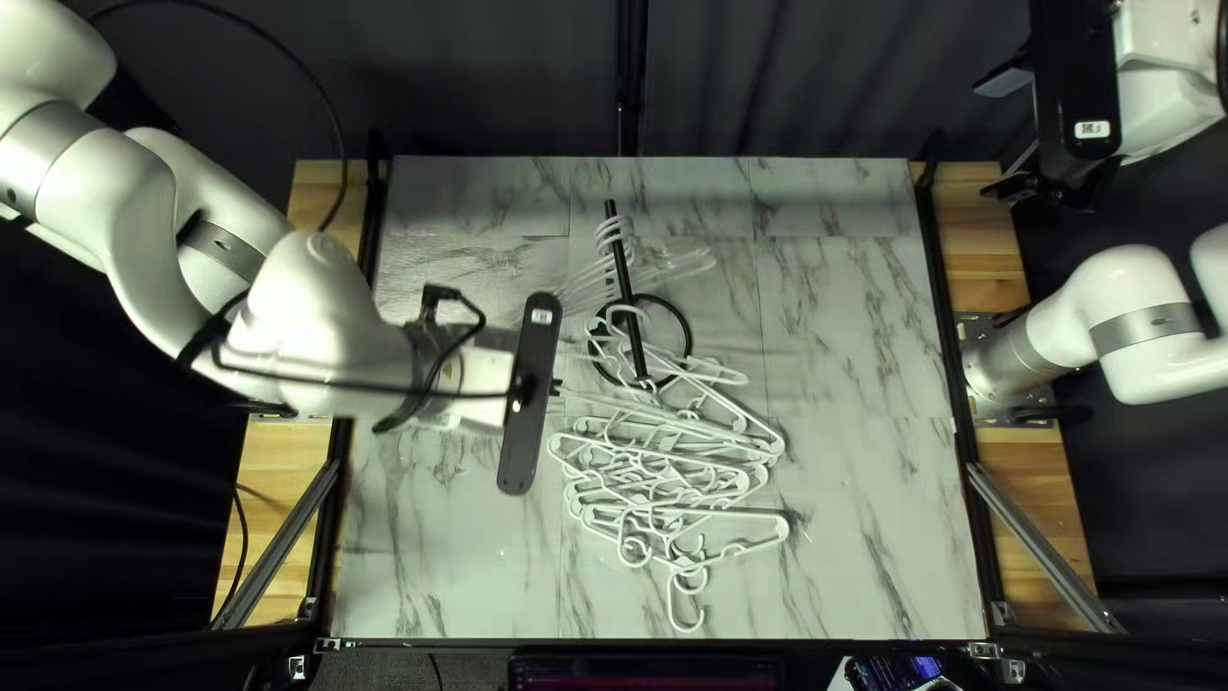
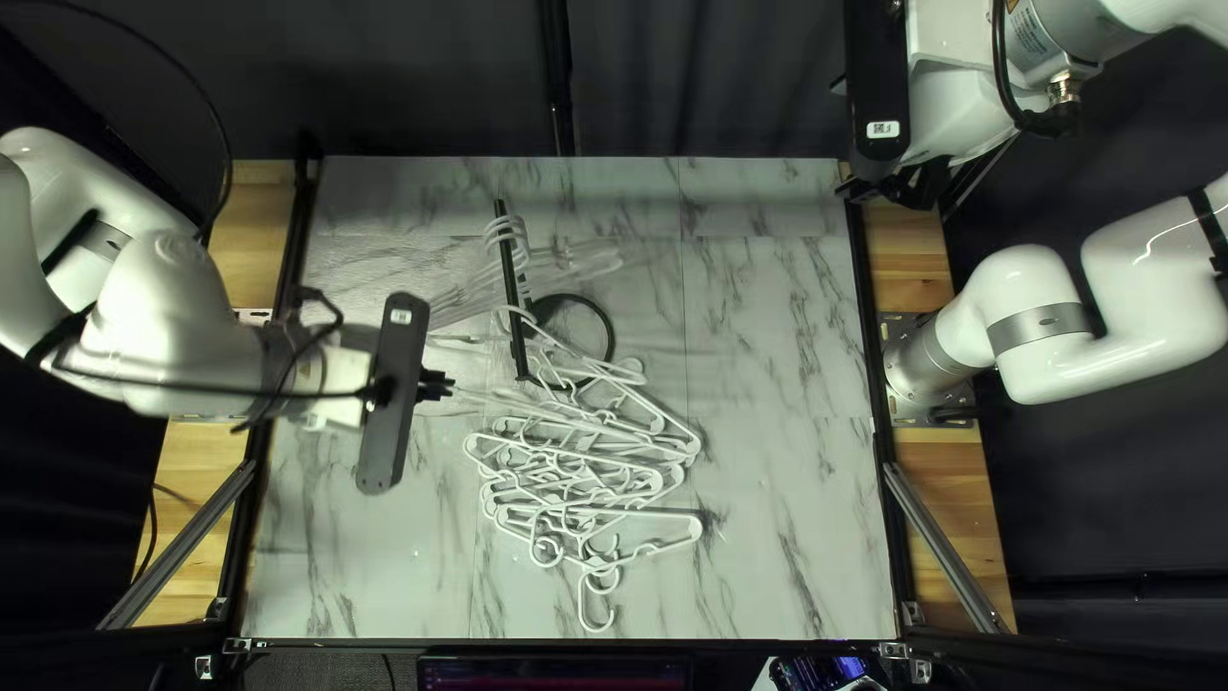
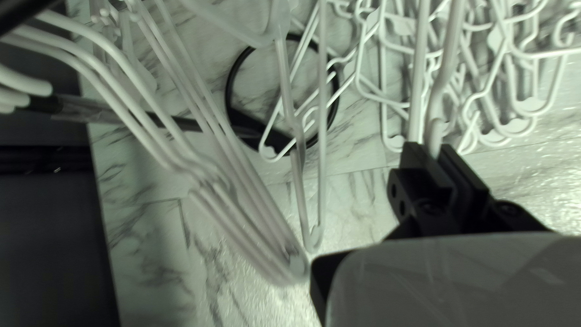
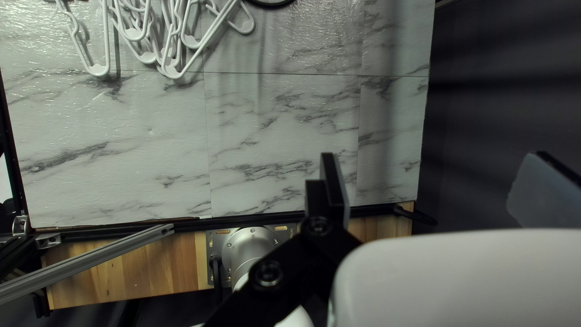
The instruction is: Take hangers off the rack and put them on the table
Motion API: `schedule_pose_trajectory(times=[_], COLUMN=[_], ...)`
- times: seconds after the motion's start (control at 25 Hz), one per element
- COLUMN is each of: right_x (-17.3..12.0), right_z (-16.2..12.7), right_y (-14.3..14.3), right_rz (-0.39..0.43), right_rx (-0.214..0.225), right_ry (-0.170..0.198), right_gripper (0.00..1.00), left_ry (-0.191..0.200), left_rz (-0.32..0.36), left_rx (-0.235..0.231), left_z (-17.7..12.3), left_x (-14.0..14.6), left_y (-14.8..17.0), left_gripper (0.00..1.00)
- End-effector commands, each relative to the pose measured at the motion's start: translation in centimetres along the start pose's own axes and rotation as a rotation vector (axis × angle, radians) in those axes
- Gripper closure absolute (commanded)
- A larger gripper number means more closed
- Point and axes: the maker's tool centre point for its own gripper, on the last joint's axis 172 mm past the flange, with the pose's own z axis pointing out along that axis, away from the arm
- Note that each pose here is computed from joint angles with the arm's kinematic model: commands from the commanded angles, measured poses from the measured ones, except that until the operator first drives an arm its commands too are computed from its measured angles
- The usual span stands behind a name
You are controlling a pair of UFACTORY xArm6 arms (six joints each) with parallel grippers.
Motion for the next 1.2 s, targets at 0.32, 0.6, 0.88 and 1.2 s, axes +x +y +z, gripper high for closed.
schedule_pose_trajectory(times=[0.32,0.6,0.88,1.2], right_x=[0.0,0.0,0.0,0.0], right_z=[0.0,0.0,0.0,0.0], right_y=[0.0,0.0,0.0,0.0], right_rz=[0.0,0.0,0.0,0.0], right_rx=[0.0,0.0,0.0,0.0], right_ry=[0.0,0.0,0.0,0.0], right_gripper=[0.0,0.0,0.0,0.0], left_ry=[-0.065,-0.065,-0.065,-0.083], left_rz=[0.045,0.045,0.045,0.053], left_rx=[0.342,0.342,0.342,0.314], left_z=[-1.4,-1.4,-1.4,-1.0], left_x=[-0.9,-0.9,-0.9,-1.3], left_y=[0.0,0.0,0.0,4.2], left_gripper=[1.0,1.0,1.0,1.0])
